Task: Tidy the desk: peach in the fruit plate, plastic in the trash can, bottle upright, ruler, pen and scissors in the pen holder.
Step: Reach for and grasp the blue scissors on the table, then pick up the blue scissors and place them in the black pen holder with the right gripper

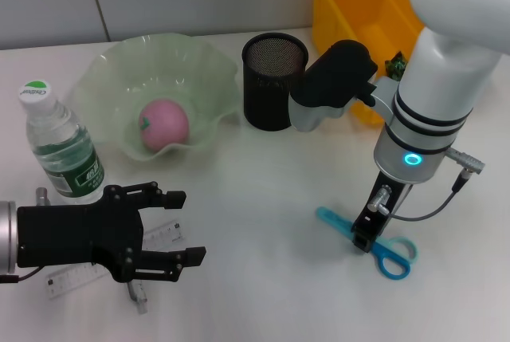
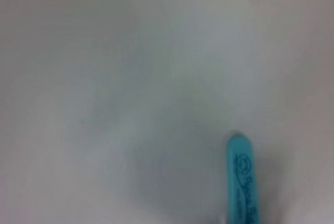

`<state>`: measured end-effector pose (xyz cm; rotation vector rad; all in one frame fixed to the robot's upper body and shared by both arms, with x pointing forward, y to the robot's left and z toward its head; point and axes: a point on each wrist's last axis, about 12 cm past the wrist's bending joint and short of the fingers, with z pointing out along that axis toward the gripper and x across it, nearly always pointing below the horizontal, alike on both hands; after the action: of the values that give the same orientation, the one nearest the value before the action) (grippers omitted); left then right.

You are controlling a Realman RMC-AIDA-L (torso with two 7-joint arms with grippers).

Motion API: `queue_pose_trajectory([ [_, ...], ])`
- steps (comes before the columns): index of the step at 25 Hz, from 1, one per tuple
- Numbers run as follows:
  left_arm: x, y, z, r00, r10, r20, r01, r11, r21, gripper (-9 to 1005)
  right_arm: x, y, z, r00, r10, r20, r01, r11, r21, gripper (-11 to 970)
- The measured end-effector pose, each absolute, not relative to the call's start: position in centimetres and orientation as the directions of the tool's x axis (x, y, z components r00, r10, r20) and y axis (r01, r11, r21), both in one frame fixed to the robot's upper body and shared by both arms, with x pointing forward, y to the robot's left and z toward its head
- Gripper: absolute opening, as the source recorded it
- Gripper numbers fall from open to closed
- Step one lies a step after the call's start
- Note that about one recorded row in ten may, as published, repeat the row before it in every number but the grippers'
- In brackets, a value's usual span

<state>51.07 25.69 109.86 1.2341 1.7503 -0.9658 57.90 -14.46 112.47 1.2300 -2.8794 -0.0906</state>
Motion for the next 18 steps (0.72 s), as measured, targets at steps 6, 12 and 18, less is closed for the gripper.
queue_pose_trajectory([
  [6, 51.1, 25.7, 109.8, -0.233, 0.374, -0.898, 0.959, 0.243, -0.147, 865, 57.8, -14.5, 112.4, -0.692, -0.722, -0.011, -0.721, 0.690, 0.060, 256],
  [12, 51.0, 25.8, 109.8, -0.232, 0.374, -0.898, 0.959, 0.243, -0.146, 865, 57.7, -14.4, 112.4, -0.690, -0.724, -0.011, -0.723, 0.688, 0.064, 245],
  [18, 50.9, 25.9, 109.8, -0.233, 0.369, -0.900, 0.958, 0.248, -0.146, 865, 58.1, -14.8, 113.5, -0.712, -0.698, -0.072, -0.702, 0.707, 0.084, 230],
])
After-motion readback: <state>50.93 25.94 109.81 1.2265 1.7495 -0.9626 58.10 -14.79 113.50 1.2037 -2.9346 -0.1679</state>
